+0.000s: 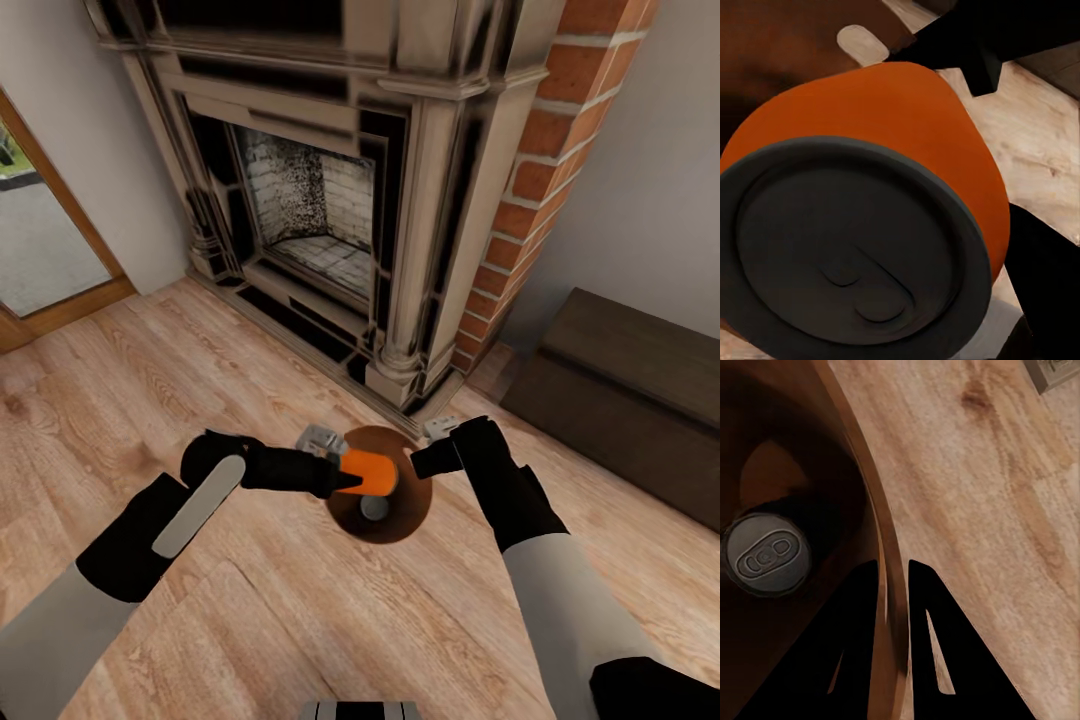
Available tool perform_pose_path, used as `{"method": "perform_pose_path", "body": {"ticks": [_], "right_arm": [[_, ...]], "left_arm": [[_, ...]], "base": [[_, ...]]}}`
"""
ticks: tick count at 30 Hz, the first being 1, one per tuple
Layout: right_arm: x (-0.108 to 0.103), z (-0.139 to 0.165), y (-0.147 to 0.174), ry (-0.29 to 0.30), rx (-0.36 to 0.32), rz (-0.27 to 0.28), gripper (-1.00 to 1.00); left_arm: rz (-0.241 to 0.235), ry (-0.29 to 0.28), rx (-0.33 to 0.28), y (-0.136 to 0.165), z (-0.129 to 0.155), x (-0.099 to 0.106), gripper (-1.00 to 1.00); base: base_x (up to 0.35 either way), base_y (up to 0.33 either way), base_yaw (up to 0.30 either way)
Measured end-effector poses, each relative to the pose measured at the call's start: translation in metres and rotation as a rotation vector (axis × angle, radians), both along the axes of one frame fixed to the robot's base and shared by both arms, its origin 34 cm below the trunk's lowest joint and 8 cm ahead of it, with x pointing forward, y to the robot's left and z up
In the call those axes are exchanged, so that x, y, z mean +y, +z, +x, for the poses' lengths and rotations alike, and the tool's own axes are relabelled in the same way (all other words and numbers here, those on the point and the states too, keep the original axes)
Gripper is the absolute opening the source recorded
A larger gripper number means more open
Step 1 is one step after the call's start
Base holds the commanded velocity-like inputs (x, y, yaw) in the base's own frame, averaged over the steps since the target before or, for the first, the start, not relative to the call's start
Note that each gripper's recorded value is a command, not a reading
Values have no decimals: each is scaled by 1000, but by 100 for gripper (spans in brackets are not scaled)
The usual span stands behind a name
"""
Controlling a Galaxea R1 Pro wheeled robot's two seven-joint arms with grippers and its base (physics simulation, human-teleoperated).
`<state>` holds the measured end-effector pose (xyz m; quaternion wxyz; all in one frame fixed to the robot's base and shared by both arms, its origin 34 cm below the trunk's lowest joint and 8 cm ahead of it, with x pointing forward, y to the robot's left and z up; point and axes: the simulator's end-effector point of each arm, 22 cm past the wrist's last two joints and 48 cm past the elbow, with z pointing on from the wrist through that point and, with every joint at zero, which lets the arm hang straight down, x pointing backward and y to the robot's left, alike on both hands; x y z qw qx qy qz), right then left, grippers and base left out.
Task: Put the three can of soda from the living room inside the tash can in the kitchen.
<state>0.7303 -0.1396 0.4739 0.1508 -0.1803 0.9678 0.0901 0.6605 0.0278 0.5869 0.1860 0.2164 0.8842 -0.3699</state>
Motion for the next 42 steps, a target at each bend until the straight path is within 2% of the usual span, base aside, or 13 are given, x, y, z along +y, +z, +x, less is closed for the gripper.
{"method": "perform_pose_path", "body": {"ticks": [3,8,9,12,21,26,31,42], "right_arm": [[1,0,0,0,1,3,-100],[1,0,0,3,-1,-2,-100],[3,0,0,3,0,2,-100],[4,-1,0,2,1,6,-100],[4,0,0,3,1,4,-100],[3,0,0,3,0,1,-100],[4,0,0,4,0,2,-100],[5,1,0,44,-19,-42,-100]], "left_arm": [[53,16,-10,-10,2,5,-100],[104,32,-21,-18,5,10,-100],[133,33,-27,-23,4,11,-100],[155,31,-31,-27,2,9,-100],[159,9,-21,-31,-8,-19,-100],[189,17,-22,-38,-8,-20,-100],[223,28,4,-53,-10,-13,-100],[221,41,59,-64,-16,-13,-100]], "base": [[0,0,0],[0,0,0],[0,0,0],[0,0,0],[0,0,0],[0,0,0],[0,0,0],[0,0,0]]}}
